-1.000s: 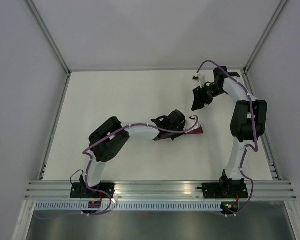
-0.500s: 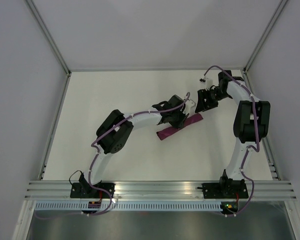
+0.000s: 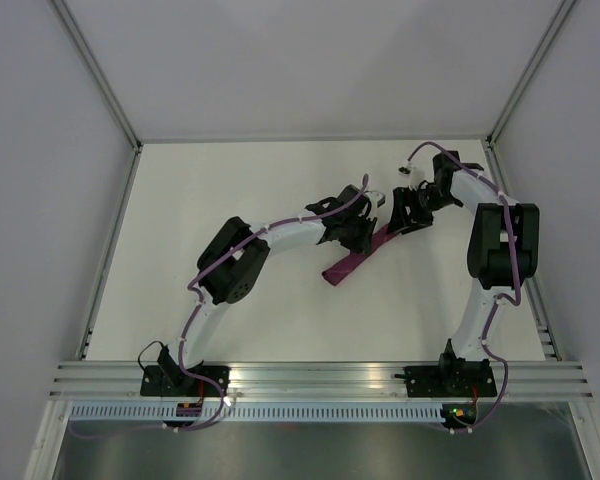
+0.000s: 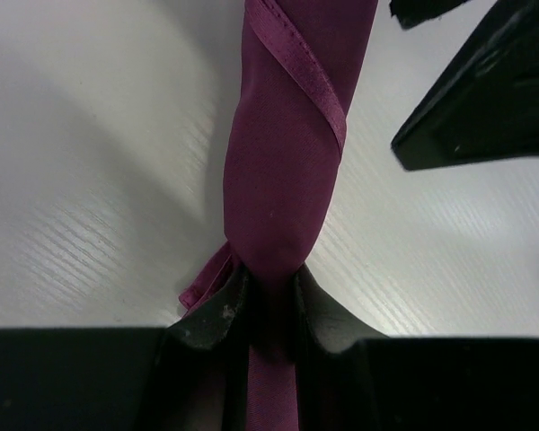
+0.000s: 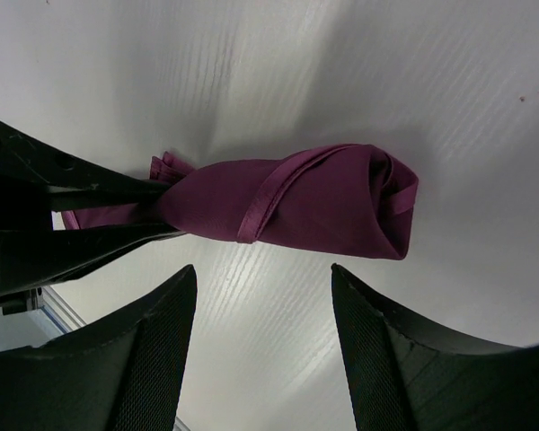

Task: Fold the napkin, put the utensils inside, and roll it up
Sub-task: Roll the napkin with the utensil

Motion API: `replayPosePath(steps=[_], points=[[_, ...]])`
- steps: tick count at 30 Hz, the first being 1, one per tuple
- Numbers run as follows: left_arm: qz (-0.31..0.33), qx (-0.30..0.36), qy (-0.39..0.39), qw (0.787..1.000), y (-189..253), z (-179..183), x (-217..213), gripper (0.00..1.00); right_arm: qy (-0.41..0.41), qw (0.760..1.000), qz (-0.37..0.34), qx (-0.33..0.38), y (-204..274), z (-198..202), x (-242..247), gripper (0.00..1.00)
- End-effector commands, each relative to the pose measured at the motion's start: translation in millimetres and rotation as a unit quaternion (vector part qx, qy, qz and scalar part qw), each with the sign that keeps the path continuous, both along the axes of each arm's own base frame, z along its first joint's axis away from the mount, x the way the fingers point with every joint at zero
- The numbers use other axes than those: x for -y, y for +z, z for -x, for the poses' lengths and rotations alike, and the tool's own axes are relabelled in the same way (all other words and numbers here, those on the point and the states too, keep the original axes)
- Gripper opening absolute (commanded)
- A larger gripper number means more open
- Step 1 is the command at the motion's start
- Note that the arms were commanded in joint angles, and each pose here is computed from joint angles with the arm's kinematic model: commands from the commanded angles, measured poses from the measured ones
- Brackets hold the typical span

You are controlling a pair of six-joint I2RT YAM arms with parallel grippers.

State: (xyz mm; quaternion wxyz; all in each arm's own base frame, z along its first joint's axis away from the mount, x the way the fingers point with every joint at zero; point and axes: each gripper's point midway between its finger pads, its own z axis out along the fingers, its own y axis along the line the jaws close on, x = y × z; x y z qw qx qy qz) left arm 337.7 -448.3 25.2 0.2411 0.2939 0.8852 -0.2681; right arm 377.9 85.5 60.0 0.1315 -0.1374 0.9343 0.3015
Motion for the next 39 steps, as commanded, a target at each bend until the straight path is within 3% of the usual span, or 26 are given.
replayPosePath(steps=[1, 12, 20, 26, 32, 36, 39], points=[[-0.057, -0.084, 0.047, 0.994, -49.1, 25.2, -19.2, 0.02, -0.028, 1.0, 0.008, 0.004, 6.2, -2.9, -8.0, 0.67], [-0.038, -0.095, 0.072, 0.992, -43.7, 23.5, -8.5, 0.02, -0.049, 0.998, 0.003, -0.04, -18.1, 6.5, -36.8, 0.66], [-0.025, -0.105, 0.083, 0.991, -44.4, 25.5, -2.5, 0.03, -0.058, 0.996, 0.06, -0.008, -30.4, -5.7, -35.9, 0.65], [-0.013, -0.106, 0.087, 0.99, -39.4, 24.8, 2.8, 0.05, -0.056, 0.993, 0.103, 0.018, -37.0, -18.2, -36.9, 0.48], [0.0, -0.1, 0.085, 0.991, -29.1, 22.5, 7.2, 0.17, -0.067, 0.988, 0.135, 0.042, -37.3, -35.0, -28.3, 0.37], [0.016, -0.084, 0.087, 0.992, -10.1, 15.8, 9.1, 0.36, -0.066, 0.984, 0.153, 0.054, -37.0, -43.7, -25.7, 0.35], [0.029, -0.075, 0.086, 0.993, 2.1, 10.5, 10.9, 0.43, -0.059, 0.983, 0.161, 0.065, -36.9, -51.4, -28.3, 0.35]])
